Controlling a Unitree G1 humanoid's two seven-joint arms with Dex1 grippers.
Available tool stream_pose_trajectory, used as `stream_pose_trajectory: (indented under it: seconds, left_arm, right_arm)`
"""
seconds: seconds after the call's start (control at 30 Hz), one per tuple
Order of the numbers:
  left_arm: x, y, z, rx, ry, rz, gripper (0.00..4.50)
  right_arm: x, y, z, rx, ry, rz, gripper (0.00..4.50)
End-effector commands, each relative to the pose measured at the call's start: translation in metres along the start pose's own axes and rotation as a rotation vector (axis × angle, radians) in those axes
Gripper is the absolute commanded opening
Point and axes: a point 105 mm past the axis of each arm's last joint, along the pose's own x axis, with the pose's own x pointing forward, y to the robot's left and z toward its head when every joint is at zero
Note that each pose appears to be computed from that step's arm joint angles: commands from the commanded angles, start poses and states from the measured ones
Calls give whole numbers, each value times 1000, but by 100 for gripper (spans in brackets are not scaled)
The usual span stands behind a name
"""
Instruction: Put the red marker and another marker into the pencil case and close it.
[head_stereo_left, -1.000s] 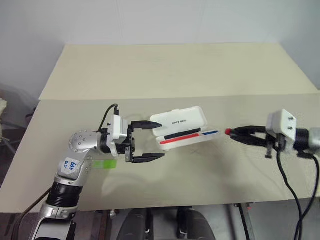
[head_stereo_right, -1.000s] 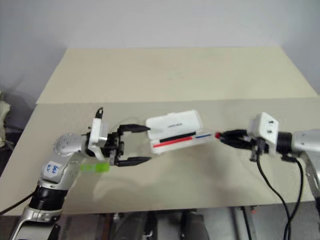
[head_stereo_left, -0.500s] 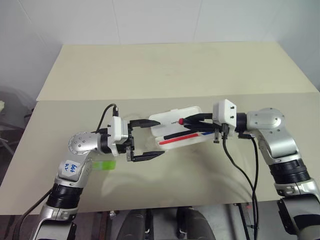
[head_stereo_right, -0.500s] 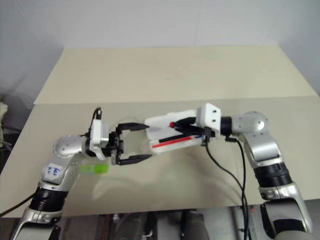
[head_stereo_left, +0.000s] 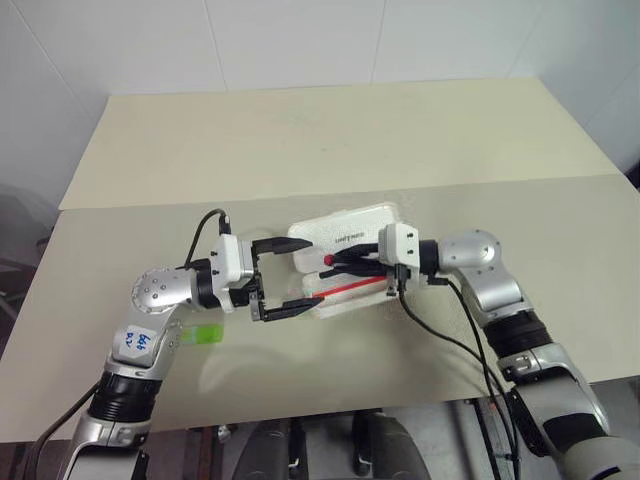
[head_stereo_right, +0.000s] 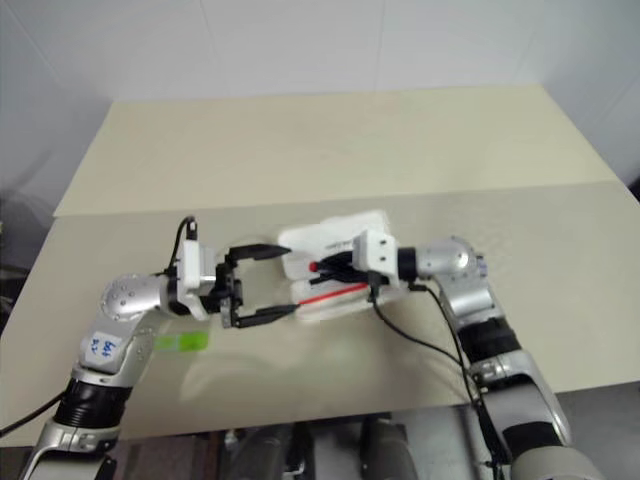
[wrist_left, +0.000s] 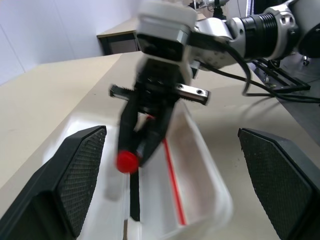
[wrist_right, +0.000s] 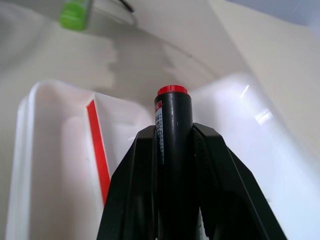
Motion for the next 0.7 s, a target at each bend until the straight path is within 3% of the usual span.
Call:
stream_pose_trajectory:
  seconds: [0.03, 0.3, 0.7]
  left_arm:
    - [-3, 1, 11, 63, -4, 17, 450]
    - [-7, -3, 9, 62, 18, 21, 450]
    - [-13, -2, 8, 67, 36, 48, 450]
  right_arm:
    - [1, 9, 8, -19, -35, 23, 62]
    - [6, 22, 8, -15, -50, 49, 62]
    - [7, -1, 28, -217, -69, 15, 62]
